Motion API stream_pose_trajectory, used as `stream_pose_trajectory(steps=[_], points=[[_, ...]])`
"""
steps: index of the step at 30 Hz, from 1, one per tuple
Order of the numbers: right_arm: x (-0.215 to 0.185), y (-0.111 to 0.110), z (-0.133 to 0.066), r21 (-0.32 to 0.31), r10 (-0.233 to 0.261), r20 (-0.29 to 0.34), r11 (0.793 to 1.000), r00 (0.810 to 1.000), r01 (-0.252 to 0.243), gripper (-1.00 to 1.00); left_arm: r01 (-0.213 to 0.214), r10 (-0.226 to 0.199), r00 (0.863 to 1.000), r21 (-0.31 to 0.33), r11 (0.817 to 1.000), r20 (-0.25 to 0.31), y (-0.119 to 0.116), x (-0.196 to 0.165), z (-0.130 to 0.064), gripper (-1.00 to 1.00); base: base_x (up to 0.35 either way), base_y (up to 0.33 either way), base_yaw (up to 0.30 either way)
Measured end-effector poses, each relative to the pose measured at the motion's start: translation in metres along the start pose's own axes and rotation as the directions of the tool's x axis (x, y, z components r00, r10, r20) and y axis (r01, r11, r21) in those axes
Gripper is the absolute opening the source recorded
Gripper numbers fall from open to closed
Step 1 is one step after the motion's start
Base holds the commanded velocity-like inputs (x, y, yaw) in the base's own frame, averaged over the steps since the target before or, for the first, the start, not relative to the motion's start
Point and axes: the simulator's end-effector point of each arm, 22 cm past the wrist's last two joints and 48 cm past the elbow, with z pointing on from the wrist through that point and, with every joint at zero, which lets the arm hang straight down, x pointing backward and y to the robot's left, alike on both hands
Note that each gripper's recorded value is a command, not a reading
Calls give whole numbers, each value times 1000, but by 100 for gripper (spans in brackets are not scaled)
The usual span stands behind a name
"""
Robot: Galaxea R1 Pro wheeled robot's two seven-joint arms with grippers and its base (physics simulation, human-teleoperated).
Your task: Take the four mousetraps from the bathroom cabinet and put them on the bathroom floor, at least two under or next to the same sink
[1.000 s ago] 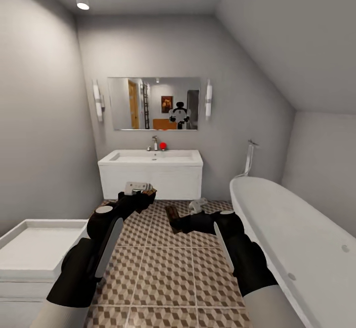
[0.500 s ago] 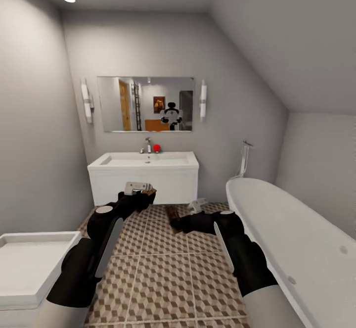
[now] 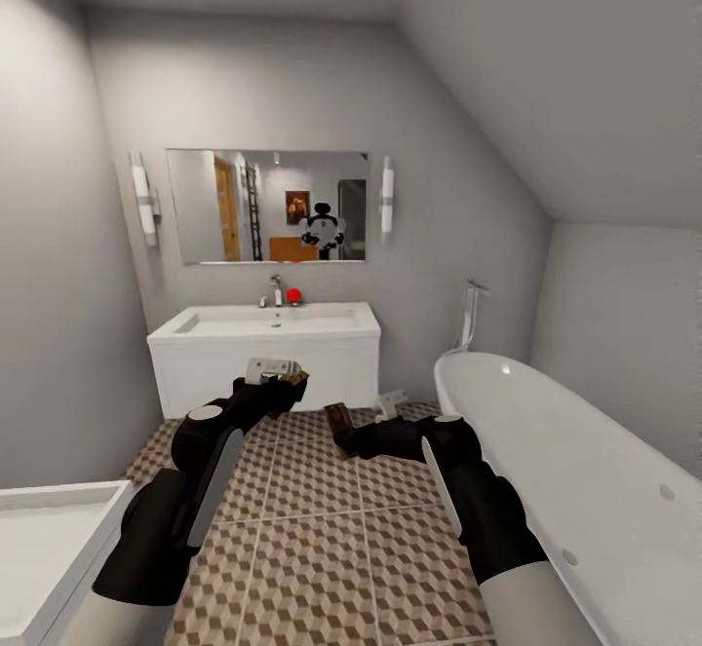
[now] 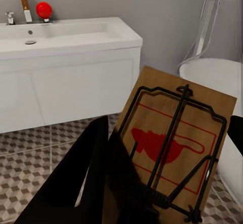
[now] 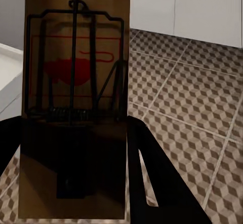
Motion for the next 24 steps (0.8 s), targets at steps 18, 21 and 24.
stream_pose_trajectory(steps=[18, 21, 24], points=[[-3, 3, -2, -6, 2, 7, 1000, 1000, -2, -100, -1, 1, 1000, -1, 1000, 5, 0, -3, -2, -100, 175, 64, 44], [-3, 3, -2, -6, 2, 7, 1000, 1000, -2, -100, -2, 2, 1000, -1, 1000, 5, 0, -3, -2, -100, 119, 41, 26], [-3, 3, -2, -6, 2, 8, 1000, 1000, -2, -100, -3, 3, 1000, -2, 1000, 5, 0, -3, -2, -100, 147, 74, 14]])
